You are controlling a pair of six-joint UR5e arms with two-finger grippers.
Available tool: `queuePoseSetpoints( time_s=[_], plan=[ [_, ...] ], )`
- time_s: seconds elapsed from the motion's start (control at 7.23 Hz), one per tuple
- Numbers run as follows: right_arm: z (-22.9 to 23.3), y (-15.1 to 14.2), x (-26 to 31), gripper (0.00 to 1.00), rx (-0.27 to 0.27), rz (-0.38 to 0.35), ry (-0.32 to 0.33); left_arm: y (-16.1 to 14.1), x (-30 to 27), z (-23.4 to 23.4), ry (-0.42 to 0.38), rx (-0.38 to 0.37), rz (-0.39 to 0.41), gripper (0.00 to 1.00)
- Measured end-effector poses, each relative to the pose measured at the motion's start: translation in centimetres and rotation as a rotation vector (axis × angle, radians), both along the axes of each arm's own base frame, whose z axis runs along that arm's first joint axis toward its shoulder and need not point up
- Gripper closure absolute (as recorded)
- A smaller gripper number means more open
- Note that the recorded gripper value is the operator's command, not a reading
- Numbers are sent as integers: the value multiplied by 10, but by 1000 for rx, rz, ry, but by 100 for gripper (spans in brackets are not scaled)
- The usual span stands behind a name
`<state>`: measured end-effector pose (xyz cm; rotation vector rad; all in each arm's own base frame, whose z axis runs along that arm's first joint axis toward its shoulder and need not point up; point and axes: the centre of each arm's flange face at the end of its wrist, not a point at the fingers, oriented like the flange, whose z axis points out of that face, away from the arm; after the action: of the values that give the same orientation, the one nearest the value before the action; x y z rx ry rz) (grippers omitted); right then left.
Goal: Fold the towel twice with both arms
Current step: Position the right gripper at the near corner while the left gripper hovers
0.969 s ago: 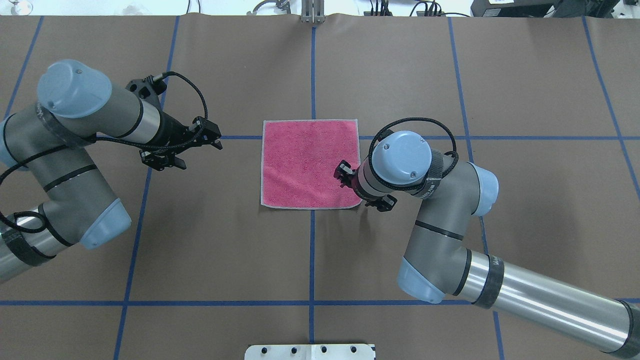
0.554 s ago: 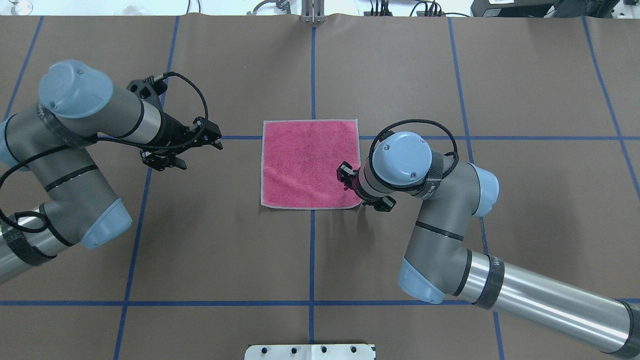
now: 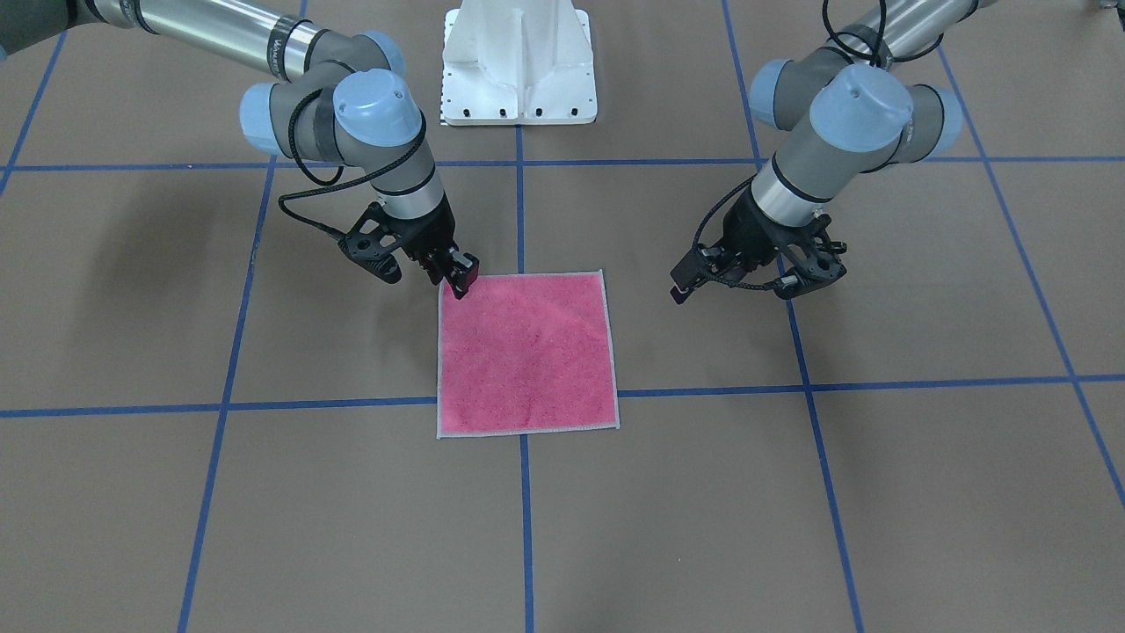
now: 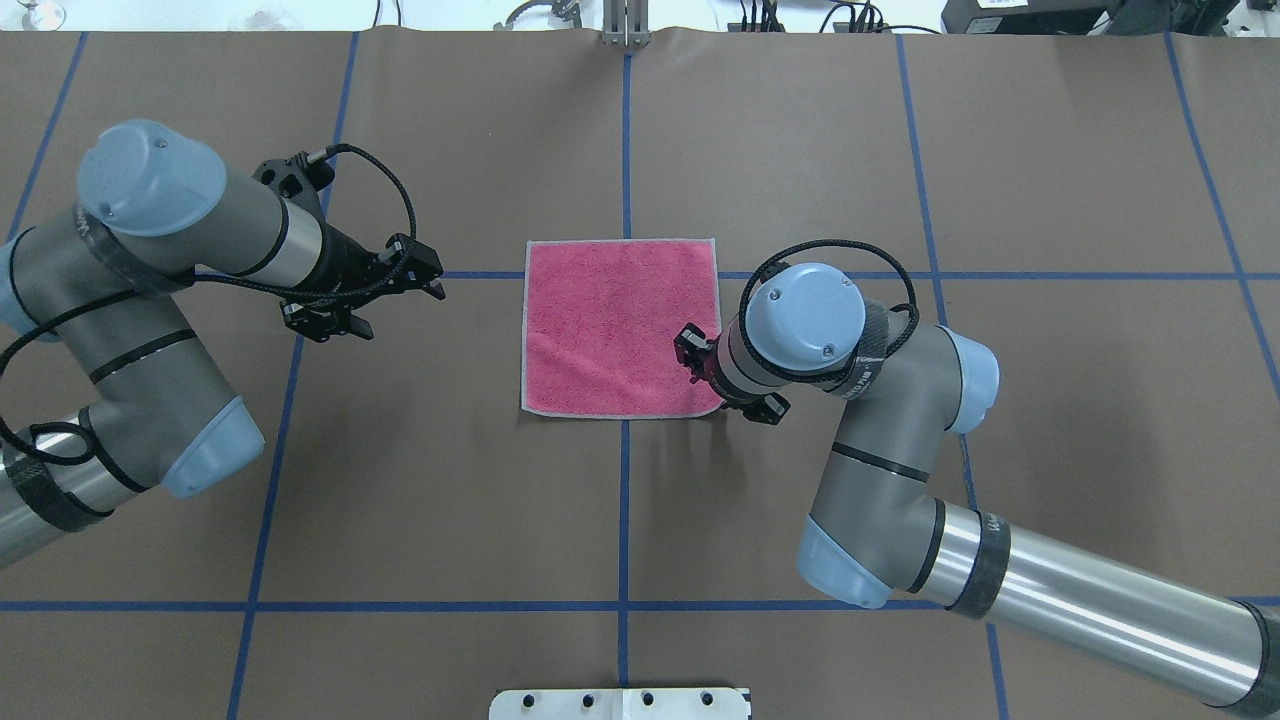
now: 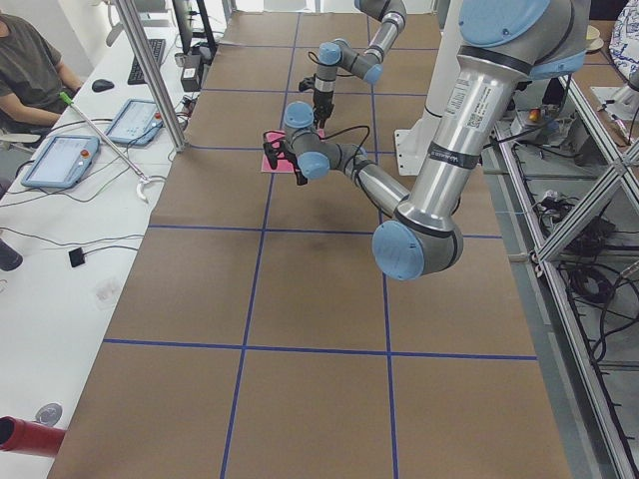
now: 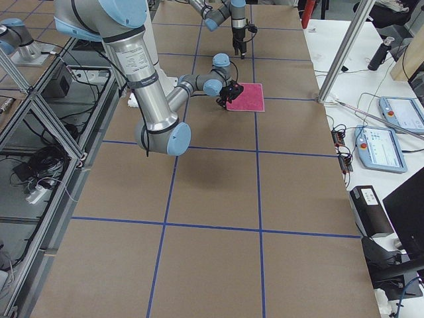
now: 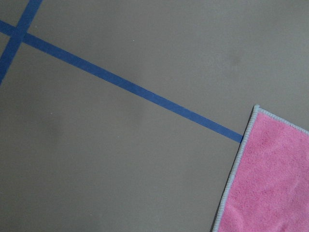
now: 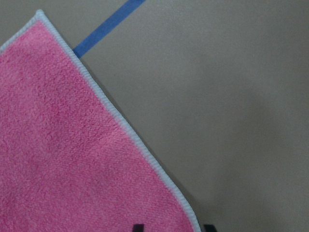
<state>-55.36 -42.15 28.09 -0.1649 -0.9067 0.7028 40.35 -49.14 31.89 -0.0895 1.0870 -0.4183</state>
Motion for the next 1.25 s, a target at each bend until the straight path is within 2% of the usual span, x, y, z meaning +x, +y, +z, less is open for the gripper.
queuePoseSetpoints(
  time_s=[0.42,1.11,1.25],
  plan=[
    [-3,8,-5,56,-25,7,-12,0,0,-7,18,-37,-23,0],
    [1,10,-6,60,-30,10,0,-1,2,-7,19,-45,-27,0],
    [4,10,-5,65,-32,10,6,-1,2,-7,19,-45,-27,0]
  ],
)
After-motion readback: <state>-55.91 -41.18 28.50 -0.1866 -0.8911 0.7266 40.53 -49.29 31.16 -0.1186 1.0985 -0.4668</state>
